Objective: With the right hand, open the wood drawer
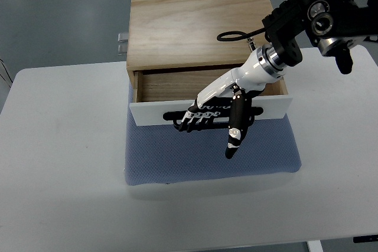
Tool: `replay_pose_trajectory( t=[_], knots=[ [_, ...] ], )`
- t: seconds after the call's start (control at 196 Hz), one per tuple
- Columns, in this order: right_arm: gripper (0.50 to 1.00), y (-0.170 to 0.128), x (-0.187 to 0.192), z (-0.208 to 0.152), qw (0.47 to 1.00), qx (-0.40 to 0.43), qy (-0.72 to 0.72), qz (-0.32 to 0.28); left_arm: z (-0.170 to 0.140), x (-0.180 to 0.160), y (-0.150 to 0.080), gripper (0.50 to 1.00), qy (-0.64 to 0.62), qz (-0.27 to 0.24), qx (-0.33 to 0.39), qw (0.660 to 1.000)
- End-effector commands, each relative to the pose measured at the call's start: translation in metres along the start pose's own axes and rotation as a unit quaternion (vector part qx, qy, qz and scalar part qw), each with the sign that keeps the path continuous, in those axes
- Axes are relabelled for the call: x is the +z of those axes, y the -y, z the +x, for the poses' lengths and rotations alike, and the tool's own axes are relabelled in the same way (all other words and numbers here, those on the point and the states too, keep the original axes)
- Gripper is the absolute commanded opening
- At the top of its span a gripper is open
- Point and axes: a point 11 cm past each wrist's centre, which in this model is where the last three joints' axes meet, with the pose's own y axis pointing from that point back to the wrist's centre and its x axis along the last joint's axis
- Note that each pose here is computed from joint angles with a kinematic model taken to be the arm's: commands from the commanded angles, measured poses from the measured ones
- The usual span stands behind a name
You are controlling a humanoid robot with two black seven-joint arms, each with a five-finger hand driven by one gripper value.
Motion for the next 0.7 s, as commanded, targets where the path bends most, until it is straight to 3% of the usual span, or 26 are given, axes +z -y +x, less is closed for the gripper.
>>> replay_pose_trajectory(
  t=[0.0,0.306,0.331,0.382,0.388,0.428,0.479,0.495,0.694],
  knots=[
    [0.944,-0.002,-0.001,0.001,1.0,0.003,-0.001,0.001,0.0,0.0,0.0,1.0,0.0,0.0,0.0,1.0],
    [0.944,-0.017,-0.022,0.012,0.999,0.027,-0.026,0.011,0.0,0.0,0.0,1.0,0.0,0.0,0.0,1.0],
    [0.944,-0.029,-0.04,0.02,0.997,0.047,-0.038,0.04,0.0,0.0,0.0,1.0,0.0,0.0,0.0,1.0],
    [0.944,-0.029,-0.04,0.02,0.997,0.047,-0.038,0.04,0.0,0.0,0.0,1.0,0.0,0.0,0.0,1.0],
    [0.944,-0.039,-0.056,0.024,0.995,0.063,-0.049,0.065,0.0,0.0,0.0,1.0,0.0,0.0,0.0,1.0],
    [0.944,-0.049,-0.07,0.029,0.991,0.077,-0.058,0.089,0.0,0.0,0.0,1.0,0.0,0.0,0.0,1.0],
    [0.944,-0.049,-0.07,0.029,0.991,0.077,-0.058,0.089,0.0,0.0,0.0,1.0,0.0,0.0,0.0,1.0],
    [0.944,-0.064,-0.088,0.036,0.985,0.1,-0.066,0.125,0.0,0.0,0.0,1.0,0.0,0.0,0.0,1.0],
    [0.944,-0.099,-0.089,0.073,0.957,0.174,-0.011,0.232,0.0,0.0,0.0,1.0,0.0,0.0,0.0,1.0]
  ],
)
